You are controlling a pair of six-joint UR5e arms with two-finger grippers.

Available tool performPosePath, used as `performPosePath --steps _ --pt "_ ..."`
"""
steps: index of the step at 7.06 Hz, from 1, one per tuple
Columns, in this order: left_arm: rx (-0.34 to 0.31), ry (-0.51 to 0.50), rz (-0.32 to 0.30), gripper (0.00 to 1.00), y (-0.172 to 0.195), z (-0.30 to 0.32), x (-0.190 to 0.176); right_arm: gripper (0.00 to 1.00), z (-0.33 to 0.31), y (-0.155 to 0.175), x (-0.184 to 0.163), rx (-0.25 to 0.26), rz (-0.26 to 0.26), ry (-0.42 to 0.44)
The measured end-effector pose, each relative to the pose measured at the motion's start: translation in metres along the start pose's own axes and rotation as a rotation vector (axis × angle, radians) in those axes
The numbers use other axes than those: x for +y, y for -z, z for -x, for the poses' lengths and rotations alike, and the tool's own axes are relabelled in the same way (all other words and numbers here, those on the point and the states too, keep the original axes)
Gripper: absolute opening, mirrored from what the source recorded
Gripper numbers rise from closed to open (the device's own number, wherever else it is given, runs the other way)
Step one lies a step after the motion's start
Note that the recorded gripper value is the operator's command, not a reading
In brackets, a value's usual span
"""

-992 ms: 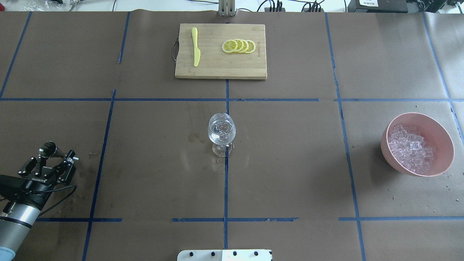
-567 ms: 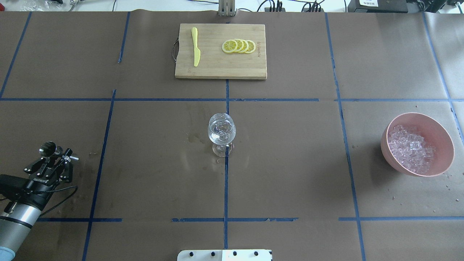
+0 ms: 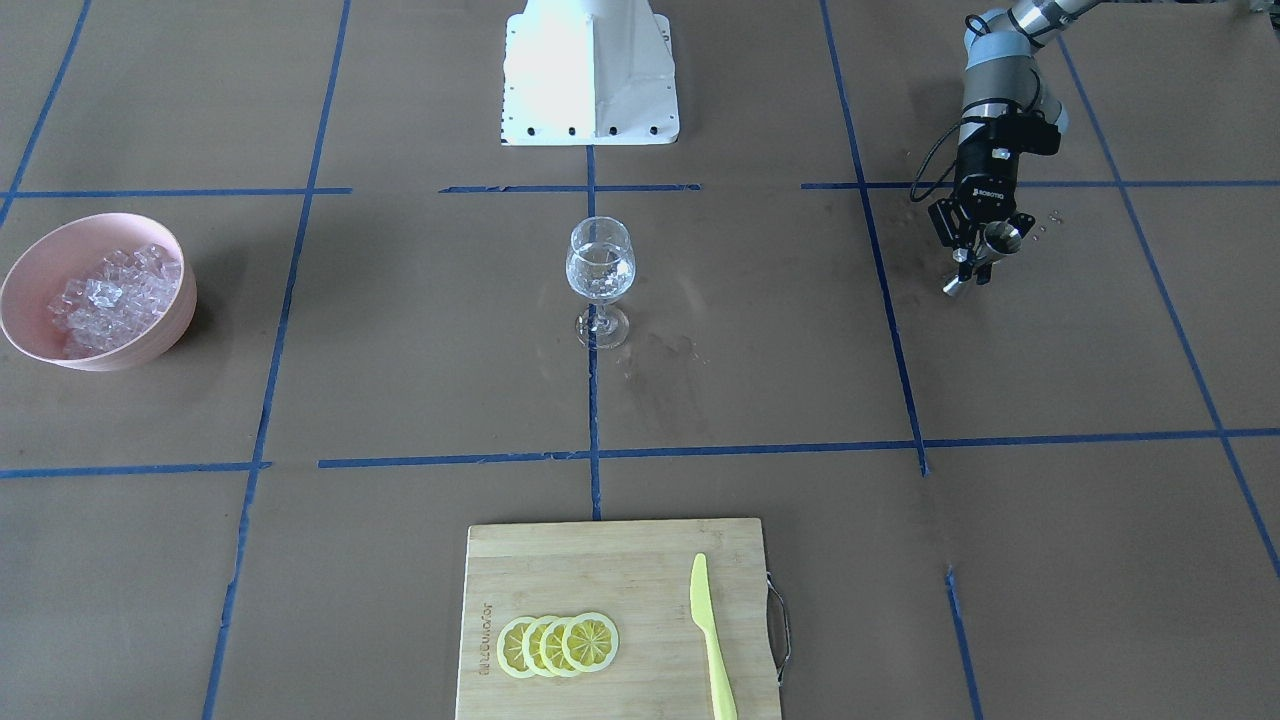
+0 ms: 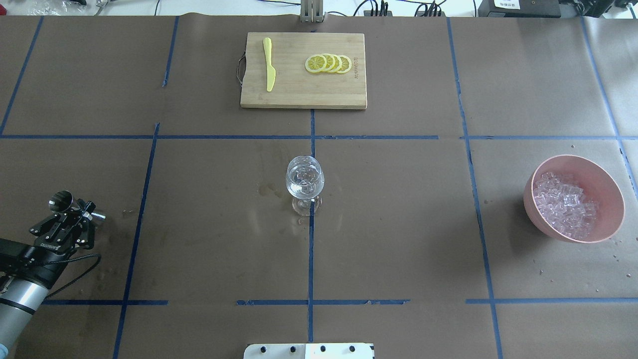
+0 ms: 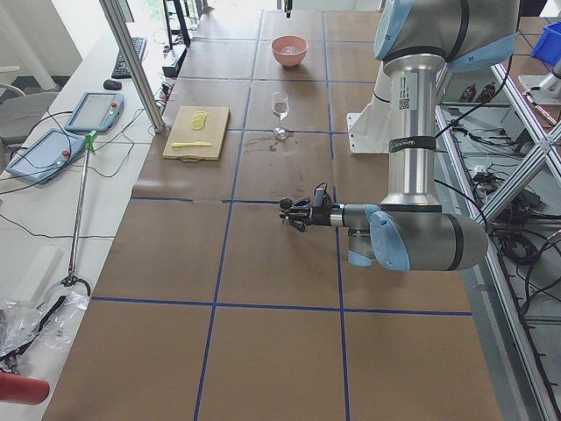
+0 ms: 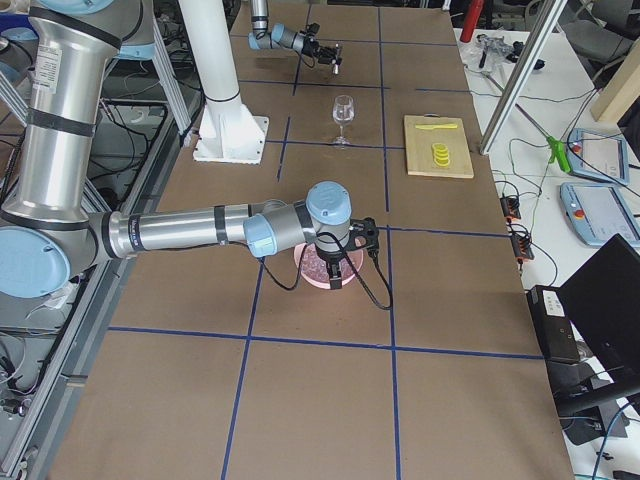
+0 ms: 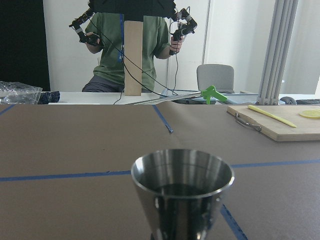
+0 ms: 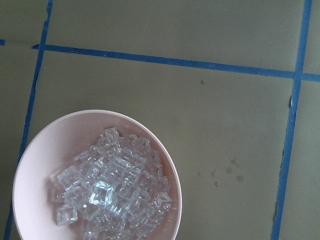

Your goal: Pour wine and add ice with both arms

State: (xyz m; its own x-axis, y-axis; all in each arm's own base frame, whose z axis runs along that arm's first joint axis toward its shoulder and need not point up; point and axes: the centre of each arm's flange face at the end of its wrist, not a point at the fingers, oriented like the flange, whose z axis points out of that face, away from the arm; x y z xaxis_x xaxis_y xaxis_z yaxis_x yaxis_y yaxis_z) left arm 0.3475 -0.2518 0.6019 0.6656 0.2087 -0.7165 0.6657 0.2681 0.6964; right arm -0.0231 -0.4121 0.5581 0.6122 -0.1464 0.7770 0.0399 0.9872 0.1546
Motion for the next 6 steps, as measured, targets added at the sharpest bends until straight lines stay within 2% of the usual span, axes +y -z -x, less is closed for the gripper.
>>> performPosePath --steps 1,2,4,5,6 --pt "0.016 -0.026 -0.011 0.0 -0.001 -0.009 -0.01 1.0 0.0 0.0 0.0 0.0 0.0 0.0" --pt "0.063 -0.029 -0.016 0.0 -0.001 -0.025 -0.026 1.0 0.0 0.0 0.0 0.0 0.0 0.0" --pt "0.202 0.011 0.019 0.0 0.001 -0.062 -0.049 1.0 0.0 0.0 0.0 0.0 0.0 0.0" --pt "0.249 0.016 0.012 0.0 -0.003 -0.089 -0.063 1.0 0.0 0.0 0.0 0.0 0.0 -0.001" --pt "0.262 -0.007 -0.012 0.0 -0.012 -0.117 -0.081 1.0 0.0 0.0 0.0 0.001 0.0 0.0"
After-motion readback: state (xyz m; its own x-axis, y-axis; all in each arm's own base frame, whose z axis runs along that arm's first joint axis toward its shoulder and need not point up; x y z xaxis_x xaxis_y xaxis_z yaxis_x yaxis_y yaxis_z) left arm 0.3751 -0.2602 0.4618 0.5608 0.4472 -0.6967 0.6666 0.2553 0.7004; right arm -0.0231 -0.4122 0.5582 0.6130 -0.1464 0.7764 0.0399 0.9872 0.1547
